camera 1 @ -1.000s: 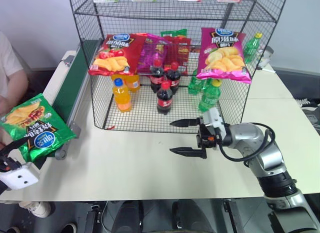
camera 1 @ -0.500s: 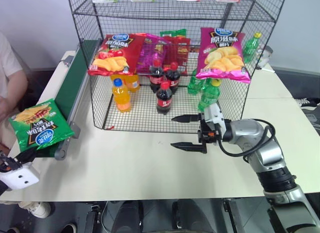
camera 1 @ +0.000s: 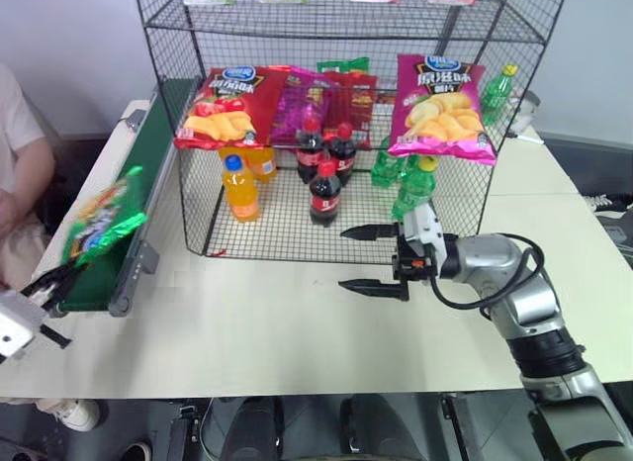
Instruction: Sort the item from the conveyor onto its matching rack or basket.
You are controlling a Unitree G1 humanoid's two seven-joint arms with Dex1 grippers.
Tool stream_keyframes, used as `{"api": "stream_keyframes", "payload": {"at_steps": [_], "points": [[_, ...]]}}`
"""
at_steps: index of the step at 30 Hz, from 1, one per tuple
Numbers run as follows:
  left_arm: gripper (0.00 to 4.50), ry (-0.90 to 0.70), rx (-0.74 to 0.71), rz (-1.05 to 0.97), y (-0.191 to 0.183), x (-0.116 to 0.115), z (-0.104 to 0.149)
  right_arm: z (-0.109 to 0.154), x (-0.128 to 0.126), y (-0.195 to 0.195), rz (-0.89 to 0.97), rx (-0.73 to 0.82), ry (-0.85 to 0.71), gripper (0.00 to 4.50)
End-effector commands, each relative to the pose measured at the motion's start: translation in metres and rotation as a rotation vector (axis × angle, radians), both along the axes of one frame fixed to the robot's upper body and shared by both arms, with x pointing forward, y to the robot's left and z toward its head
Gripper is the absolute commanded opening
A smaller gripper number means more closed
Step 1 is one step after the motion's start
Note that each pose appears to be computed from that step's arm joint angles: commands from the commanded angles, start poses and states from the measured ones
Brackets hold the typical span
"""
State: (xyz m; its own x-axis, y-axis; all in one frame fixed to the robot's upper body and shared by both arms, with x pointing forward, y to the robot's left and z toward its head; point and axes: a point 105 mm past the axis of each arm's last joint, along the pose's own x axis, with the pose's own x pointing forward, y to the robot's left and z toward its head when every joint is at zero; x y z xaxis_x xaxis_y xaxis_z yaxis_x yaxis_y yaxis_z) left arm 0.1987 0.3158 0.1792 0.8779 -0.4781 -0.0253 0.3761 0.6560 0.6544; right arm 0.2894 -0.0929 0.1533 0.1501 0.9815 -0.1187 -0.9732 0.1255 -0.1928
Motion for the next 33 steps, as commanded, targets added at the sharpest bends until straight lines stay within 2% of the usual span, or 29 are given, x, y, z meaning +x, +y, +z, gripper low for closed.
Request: {"api": "stream_keyframes", "payload": {"at_steps": [1, 6, 7, 11, 14, 18, 20, 26, 33], "points": [[0.02, 0.027, -0.245, -0.107, -0.009, -0.015, 0.052, 0.01, 0.002, -0.001, 0.002, 0.017, -0.048, 4.5], [0.02, 0.178, -0.539, -0.255, -0.029, -0.036, 0.088, 0.008, 0.004, -0.002, 0.007, 0.023, -0.037, 4.5], [0.02, 0.209, -0.578, -0.278, -0.033, -0.039, 0.09, 0.008, 0.004, -0.003, 0.008, 0.027, -0.033, 4.5], [0.02, 0.503, -0.842, -0.434, -0.059, -0.066, 0.081, 0.012, 0.001, -0.002, 0.024, 0.094, 0.079, 4.5], [0.02, 0.547, -0.955, -0.515, -0.068, -0.073, 0.085, 0.019, -0.005, -0.003, 0.036, 0.177, 0.214, 4.5], [0.02, 0.528, -1.131, -0.707, -0.087, -0.062, 0.092, 0.024, -0.029, -0.014, 0.13, 0.299, 0.57, 4.5], [0.02, 0.591, -1.171, -0.781, -0.101, -0.056, 0.086, 0.024, -0.039, -0.018, 0.164, 0.321, 0.666, 4.5], [0.02, 0.687, -1.281, -0.924, -0.112, -0.038, 0.072, 0.039, -0.043, -0.023, 0.177, 0.423, 0.761, 4.5], [0.02, 0.784, -1.374, -1.111, -0.13, -0.018, 0.064, 0.033, -0.041, -0.007, 0.162, 0.452, 0.774, 4.5]]}}
